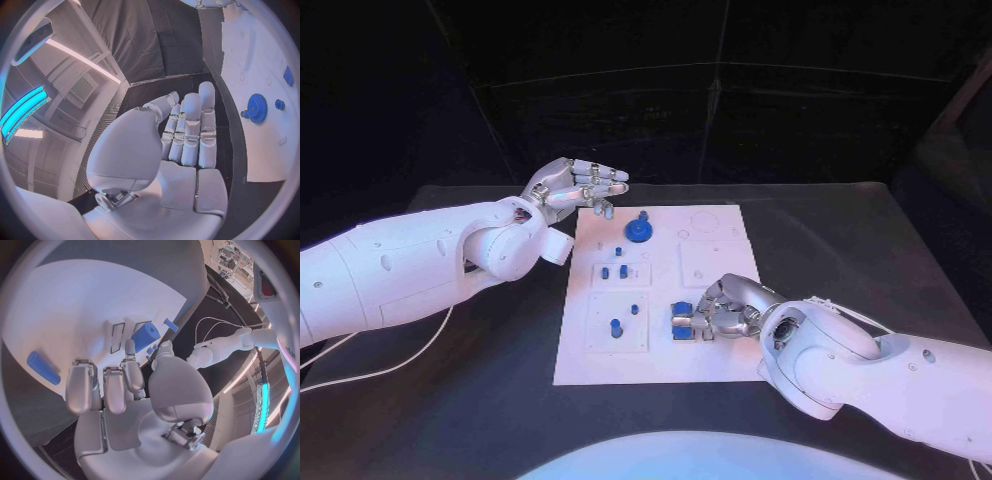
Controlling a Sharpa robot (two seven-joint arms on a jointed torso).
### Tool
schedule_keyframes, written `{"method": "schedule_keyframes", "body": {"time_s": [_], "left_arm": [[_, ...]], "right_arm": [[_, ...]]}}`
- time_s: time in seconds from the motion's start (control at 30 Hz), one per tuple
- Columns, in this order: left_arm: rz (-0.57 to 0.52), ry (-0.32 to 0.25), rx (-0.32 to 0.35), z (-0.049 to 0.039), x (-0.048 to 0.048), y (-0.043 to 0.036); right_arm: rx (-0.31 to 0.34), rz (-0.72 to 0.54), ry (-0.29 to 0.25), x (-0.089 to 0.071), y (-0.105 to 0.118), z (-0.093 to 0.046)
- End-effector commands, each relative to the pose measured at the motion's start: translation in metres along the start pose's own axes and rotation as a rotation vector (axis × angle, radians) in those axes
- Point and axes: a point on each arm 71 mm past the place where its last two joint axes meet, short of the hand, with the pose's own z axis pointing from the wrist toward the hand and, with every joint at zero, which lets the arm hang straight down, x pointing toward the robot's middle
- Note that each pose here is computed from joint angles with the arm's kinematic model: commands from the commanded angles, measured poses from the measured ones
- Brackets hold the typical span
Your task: Assemble the parts on the task board
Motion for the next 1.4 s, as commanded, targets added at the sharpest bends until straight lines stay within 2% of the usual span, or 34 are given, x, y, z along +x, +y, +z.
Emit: {"method": "schedule_keyframes", "body": {"time_s": [0.03, 0.4, 0.87, 1.4], "left_arm": [[-0.008, 0.013, 0.004, 0.0006, 0.0019, -0.0014], [-0.010, 0.016, 0.003, 0.0007, 0.0021, -0.0012], [-0.009, 0.013, 0.002, -0.0002, 0.0010, -0.0012], [-0.008, 0.010, 0.000, -0.0016, -0.0014, -0.0012]], "right_arm": [[-0.027, 0.009, -0.016, -0.0017, 0.0024, -0.0006], [-0.086, 0.008, -0.004, -0.0022, 0.0048, -0.0038], [-0.041, -0.008, -0.010, -0.0033, -0.0013, -0.0002], [-0.036, -0.005, 0.046, -0.0007, -0.0041, -0.0015]]}}
